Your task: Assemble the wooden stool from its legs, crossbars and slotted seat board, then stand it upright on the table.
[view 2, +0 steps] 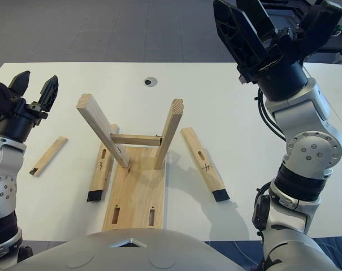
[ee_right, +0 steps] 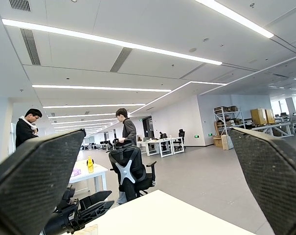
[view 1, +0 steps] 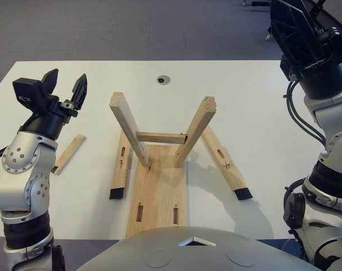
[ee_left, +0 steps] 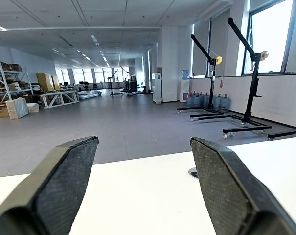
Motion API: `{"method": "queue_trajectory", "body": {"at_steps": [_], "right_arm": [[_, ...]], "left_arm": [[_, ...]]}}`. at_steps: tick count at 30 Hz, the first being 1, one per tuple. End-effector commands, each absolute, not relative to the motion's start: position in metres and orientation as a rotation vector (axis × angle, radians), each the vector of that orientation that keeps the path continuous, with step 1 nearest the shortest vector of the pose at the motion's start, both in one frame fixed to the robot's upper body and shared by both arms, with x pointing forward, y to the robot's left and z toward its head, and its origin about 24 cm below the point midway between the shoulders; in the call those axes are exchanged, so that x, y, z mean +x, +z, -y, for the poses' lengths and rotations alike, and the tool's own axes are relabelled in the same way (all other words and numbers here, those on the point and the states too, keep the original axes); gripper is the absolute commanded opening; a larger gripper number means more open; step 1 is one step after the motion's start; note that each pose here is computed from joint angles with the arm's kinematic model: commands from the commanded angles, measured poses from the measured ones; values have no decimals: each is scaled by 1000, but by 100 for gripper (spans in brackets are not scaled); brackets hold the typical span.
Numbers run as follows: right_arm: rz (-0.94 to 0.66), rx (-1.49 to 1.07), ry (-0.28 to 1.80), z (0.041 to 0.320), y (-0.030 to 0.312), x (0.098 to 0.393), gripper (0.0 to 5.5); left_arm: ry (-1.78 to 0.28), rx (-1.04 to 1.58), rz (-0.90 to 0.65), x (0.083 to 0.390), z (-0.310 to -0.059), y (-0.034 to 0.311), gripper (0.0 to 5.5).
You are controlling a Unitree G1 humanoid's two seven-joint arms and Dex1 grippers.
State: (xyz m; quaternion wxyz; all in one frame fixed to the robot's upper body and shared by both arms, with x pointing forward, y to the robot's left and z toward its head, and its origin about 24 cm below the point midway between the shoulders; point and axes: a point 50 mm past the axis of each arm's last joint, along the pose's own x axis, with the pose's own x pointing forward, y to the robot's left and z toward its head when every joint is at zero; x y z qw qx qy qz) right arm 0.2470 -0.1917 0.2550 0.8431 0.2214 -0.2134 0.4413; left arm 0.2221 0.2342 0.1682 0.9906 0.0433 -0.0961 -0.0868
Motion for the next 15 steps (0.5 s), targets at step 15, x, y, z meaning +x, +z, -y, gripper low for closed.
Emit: {"method": "queue_trajectory", "body": {"at_steps": [15], "right_arm": [[472,473,891,193,259,248,540]], "left_arm": [[-191,97,118,213,-231,154,345]]}}
